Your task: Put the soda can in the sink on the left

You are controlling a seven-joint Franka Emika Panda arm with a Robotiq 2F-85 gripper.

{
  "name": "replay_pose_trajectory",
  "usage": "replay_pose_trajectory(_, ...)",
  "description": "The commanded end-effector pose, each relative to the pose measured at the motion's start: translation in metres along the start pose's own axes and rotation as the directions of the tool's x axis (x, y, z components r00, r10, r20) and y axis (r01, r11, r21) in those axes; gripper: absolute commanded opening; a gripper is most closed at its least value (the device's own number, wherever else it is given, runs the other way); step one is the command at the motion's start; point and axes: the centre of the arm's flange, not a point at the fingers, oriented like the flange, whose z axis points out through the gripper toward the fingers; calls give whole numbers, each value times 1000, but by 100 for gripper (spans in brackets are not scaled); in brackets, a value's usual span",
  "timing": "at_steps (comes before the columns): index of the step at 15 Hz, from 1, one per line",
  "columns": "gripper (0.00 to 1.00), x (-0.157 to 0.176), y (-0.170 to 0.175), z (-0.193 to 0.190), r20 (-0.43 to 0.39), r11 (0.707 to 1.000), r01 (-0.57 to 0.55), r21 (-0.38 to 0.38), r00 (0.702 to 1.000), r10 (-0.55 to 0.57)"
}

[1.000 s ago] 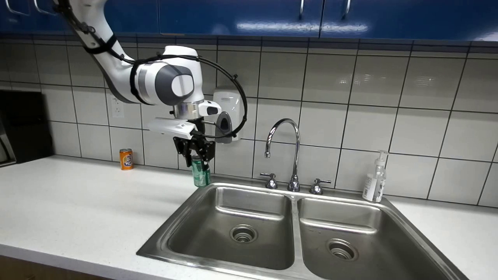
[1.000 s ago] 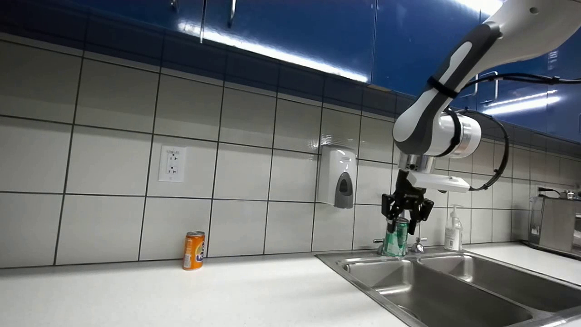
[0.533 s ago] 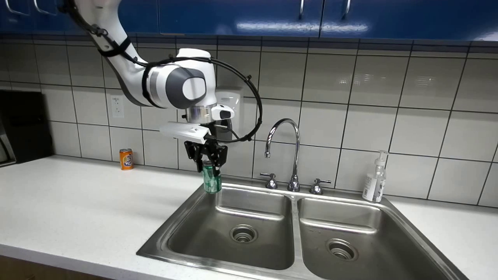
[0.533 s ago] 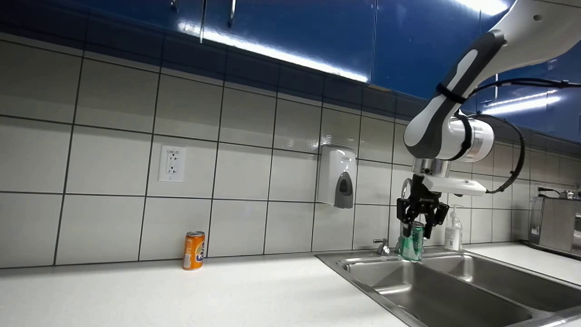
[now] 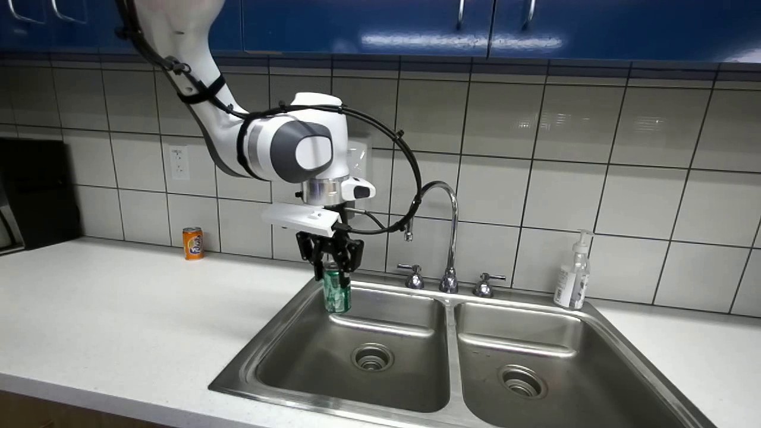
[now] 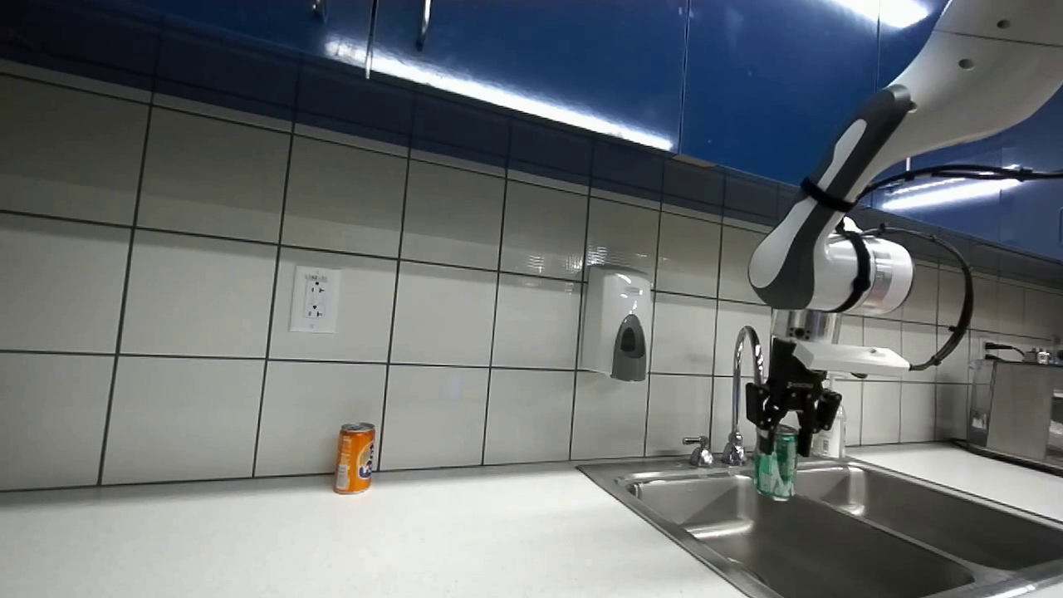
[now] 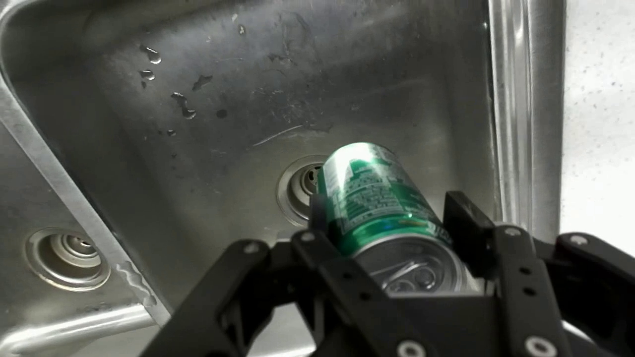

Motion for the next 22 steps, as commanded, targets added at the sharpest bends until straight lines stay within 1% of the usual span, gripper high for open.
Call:
replay_pose_trajectory(1, 36, 16, 21, 11, 26, 1000, 21, 10, 999, -21)
replay_pose_trajectory(7, 36, 17, 36, 47, 83, 999, 35, -4, 996, -35)
replay_pose_trajectory(16, 36, 1, 50, 91, 166, 1000, 28, -13, 986, -25)
replay_pose_trajectory(22, 36, -10, 57, 116, 183, 999, 41, -1, 982, -40)
